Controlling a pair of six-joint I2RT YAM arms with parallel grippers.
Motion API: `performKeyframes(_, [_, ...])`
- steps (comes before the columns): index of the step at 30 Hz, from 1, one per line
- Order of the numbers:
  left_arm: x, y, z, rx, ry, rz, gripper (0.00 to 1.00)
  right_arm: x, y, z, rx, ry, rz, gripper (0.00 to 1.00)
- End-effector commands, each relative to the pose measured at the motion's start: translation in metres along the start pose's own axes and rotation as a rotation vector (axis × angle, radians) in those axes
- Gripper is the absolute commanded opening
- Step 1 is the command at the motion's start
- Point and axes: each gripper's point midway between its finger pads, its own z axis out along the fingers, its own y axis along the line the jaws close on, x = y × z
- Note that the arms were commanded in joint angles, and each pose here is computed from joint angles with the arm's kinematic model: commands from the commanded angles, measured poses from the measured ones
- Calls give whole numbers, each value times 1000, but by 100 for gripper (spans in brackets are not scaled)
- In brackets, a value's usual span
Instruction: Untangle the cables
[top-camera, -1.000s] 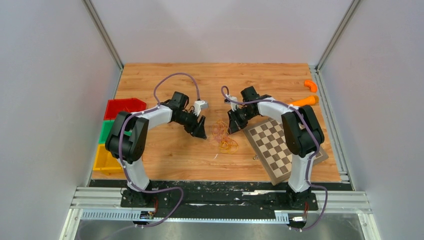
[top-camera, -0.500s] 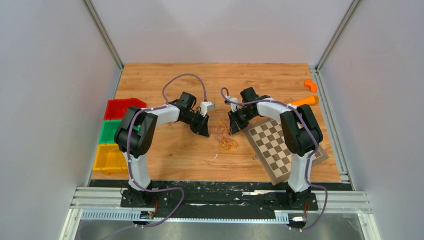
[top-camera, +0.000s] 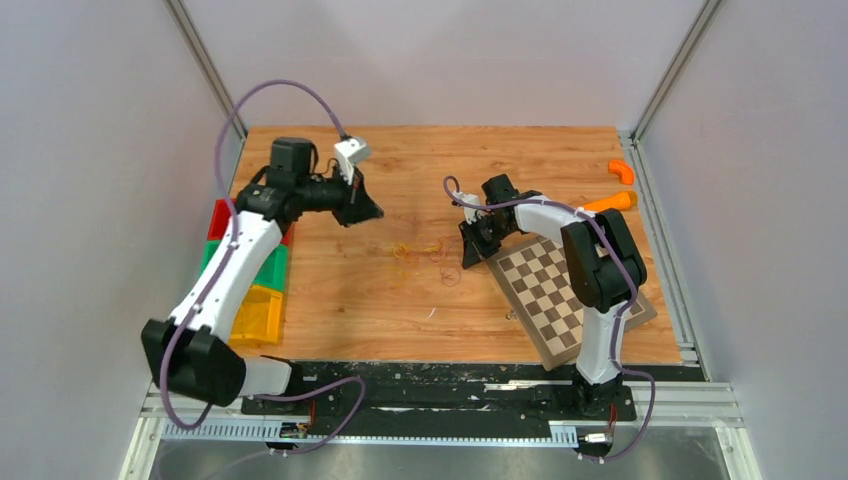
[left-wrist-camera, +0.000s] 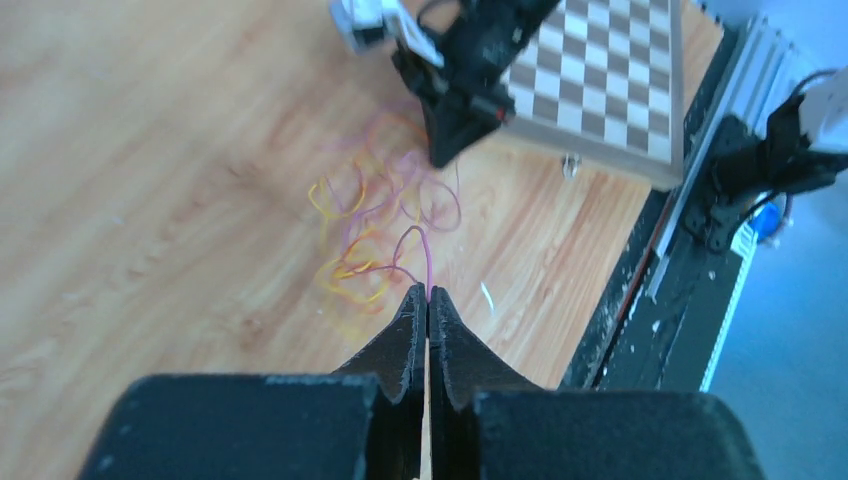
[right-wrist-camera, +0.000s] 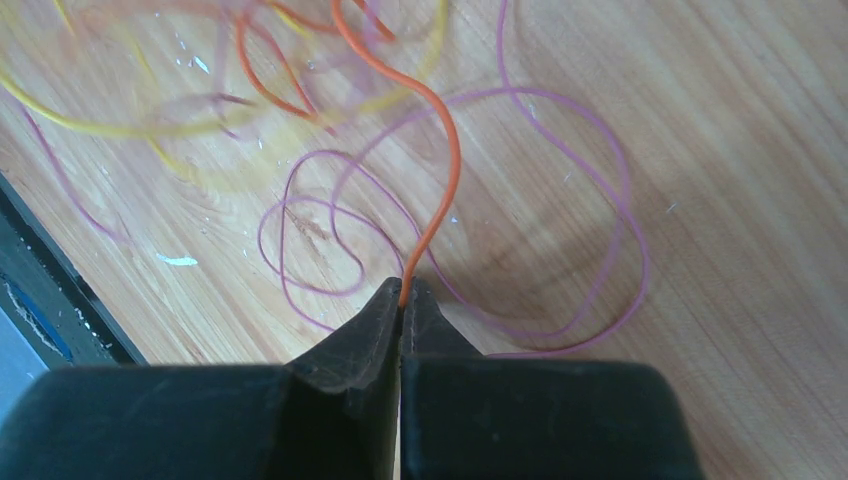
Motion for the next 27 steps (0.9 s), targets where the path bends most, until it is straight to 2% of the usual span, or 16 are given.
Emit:
performKeyframes(1, [-56, -25, -61, -64, -160, 35, 0, 4, -23, -1, 113, 8, -23, 2])
performKeyframes(7, [-147, -43, -150, -201, -386, 182, 0, 8, -29, 0, 144, 23, -31, 2])
performKeyframes(18, [-255, -58, -277, -481, -769, 302, 0, 18, -40, 0, 195, 56, -45, 0])
performKeyframes(20, [-271, -56, -305, -555, -856, 282, 0, 19, -42, -1, 205, 58, -50, 0])
performKeyframes(22, [-279, -54, -320, -593, -894, 287, 0, 21, -42, -2, 207, 61, -54, 0])
performKeyframes(27, [-272, -43, -331, -664, -879, 259, 0, 19, -39, -6, 207, 52, -65, 0])
